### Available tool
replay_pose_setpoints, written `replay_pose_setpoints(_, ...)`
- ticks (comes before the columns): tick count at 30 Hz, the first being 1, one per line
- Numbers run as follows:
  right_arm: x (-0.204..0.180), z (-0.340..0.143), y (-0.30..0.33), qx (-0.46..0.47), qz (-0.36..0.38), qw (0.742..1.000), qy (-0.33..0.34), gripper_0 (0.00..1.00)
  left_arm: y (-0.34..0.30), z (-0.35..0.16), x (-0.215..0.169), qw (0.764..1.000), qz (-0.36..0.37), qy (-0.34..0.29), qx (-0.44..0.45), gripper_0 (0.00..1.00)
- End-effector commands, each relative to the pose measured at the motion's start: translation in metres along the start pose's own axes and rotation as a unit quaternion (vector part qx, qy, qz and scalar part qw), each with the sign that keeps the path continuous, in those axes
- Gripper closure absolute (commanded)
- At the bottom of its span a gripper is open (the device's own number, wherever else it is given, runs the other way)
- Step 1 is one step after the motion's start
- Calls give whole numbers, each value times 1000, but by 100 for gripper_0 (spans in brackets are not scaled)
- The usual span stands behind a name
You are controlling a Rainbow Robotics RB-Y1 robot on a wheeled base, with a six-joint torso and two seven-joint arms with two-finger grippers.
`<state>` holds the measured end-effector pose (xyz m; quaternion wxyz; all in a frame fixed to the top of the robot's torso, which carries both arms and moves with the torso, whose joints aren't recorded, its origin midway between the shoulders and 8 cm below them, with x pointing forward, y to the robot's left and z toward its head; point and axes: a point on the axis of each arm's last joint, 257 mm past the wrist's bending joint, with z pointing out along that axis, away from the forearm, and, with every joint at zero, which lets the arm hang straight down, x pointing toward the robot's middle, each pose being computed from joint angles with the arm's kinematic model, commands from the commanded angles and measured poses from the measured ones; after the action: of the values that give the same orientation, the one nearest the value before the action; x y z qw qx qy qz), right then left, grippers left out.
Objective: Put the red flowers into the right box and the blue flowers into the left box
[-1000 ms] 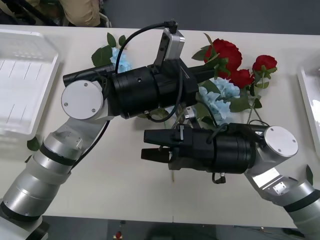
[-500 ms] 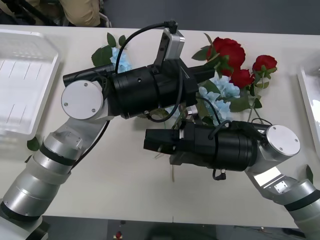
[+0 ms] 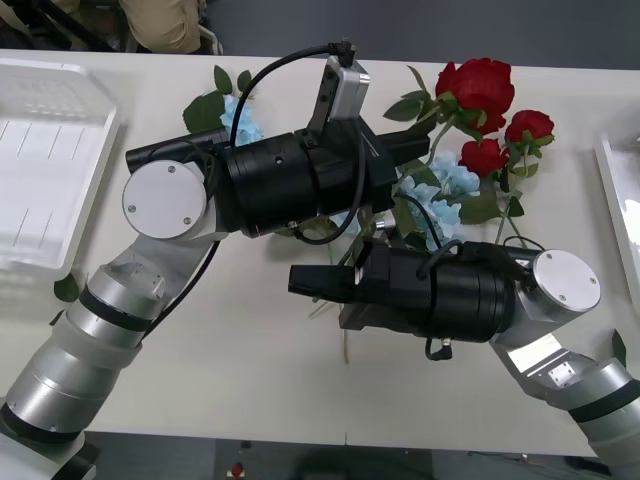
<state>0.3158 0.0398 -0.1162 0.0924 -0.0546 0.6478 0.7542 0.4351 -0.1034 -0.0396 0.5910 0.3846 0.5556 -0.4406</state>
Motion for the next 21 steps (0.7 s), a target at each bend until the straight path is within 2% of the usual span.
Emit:
replay_pose_setpoints(1,-3,6,26,-31,-41,999,-5,100,-3,3,-20,999,44,-13,5,100)
replay_pose_setpoints(2,-3,6,26,-31,-43,999,-5,100,-3,3,-20,999,44,-13,5,100)
replay_pose_setpoints(3,-4,5,27,-31,-45,998,-6,100,-3,3,-20,999,44,-13,5,95)
replay_pose_setpoints(4,-4,5,27,-31,-46,998,-6,100,-3,3,-20,999,44,-13,5,55)
replay_pose_setpoints(5,-5,4,28,-32,-47,998,-7,100,-3,3,-20,999,44,-13,5,23)
replay_pose_setpoints(7,-5,4,28,-32,-51,998,-7,100,-3,3,-20,999,44,-13,5,0)
replay_pose_setpoints(21,-6,-6,25,-28,-57,998,-11,100,-3,3,-20,999,44,-13,5,0)
